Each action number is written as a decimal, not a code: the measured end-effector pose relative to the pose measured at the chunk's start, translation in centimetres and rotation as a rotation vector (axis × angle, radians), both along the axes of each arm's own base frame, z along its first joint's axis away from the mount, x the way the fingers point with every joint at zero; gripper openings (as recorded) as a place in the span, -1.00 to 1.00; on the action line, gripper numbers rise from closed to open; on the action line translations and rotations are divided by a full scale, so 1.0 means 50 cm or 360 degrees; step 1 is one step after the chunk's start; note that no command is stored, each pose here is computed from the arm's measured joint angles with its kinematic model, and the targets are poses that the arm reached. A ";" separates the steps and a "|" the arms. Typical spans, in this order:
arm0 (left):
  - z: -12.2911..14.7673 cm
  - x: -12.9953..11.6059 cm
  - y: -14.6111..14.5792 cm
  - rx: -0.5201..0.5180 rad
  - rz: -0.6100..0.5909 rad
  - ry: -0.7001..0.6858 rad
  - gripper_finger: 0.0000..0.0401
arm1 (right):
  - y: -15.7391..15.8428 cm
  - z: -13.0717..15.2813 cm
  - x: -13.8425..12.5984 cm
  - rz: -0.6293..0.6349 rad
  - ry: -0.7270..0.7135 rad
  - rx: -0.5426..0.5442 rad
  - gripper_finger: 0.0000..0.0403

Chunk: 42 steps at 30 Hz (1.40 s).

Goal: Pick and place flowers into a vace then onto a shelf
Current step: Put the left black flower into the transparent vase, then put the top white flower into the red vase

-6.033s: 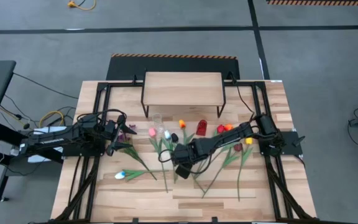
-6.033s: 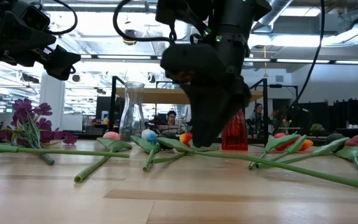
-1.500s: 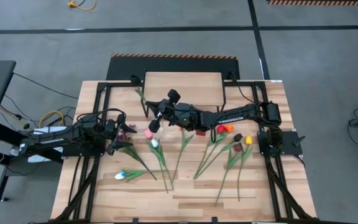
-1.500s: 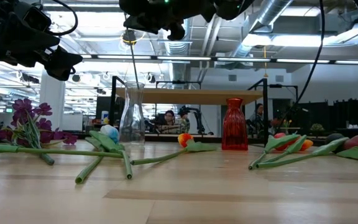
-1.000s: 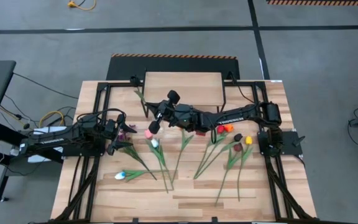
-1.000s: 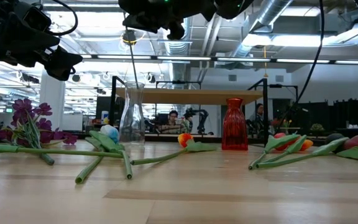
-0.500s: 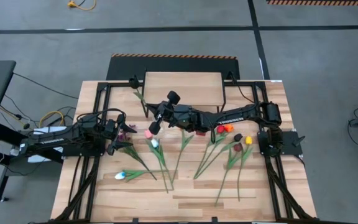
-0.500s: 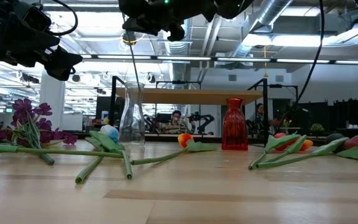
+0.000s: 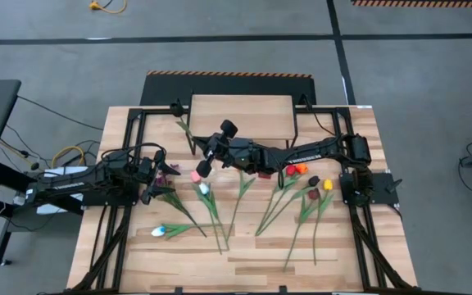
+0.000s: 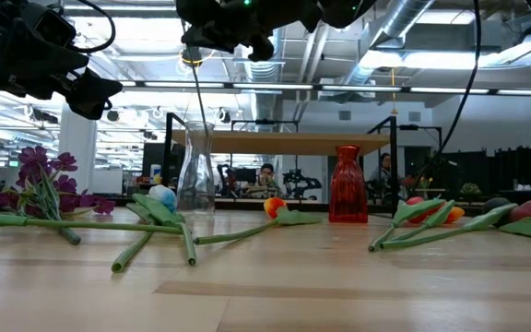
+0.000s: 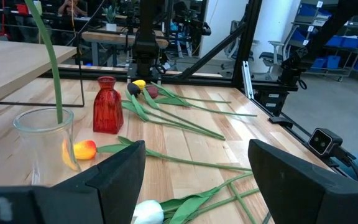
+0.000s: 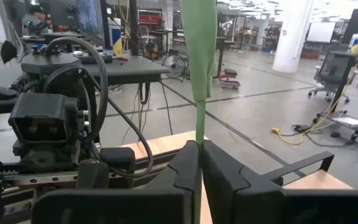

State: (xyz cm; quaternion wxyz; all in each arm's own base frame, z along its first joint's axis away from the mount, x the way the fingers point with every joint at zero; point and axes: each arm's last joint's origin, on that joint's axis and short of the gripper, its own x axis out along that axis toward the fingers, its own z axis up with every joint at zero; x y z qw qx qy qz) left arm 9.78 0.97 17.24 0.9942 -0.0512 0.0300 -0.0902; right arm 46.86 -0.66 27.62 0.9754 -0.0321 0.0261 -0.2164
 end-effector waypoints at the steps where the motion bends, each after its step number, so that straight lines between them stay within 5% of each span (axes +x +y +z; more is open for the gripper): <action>1: 0.000 0.000 0.000 0.0000 0.0000 0.0000 0.38 | 0.000 0.000 0.000 -0.0001 -0.0002 0.0010 -0.88; 12: 0.000 0.000 0.000 0.0000 0.0000 0.0000 0.38 | 0.000 -0.002 0.000 -0.0005 0.0012 0.0016 -0.58; 24: 0.000 0.000 0.000 0.0000 0.0000 0.0000 0.38 | 0.010 -0.004 -0.001 0.0017 0.0057 -0.0006 -0.54; 34: 0.001 0.000 0.000 0.0001 0.0001 -0.0007 0.38 | 0.093 0.017 -0.016 0.0170 0.0074 -0.0048 -0.54; 42: 0.014 0.000 0.000 0.0002 -0.0005 -0.0109 0.38 | 0.160 -0.023 -0.022 0.0304 0.0277 0.0052 -0.54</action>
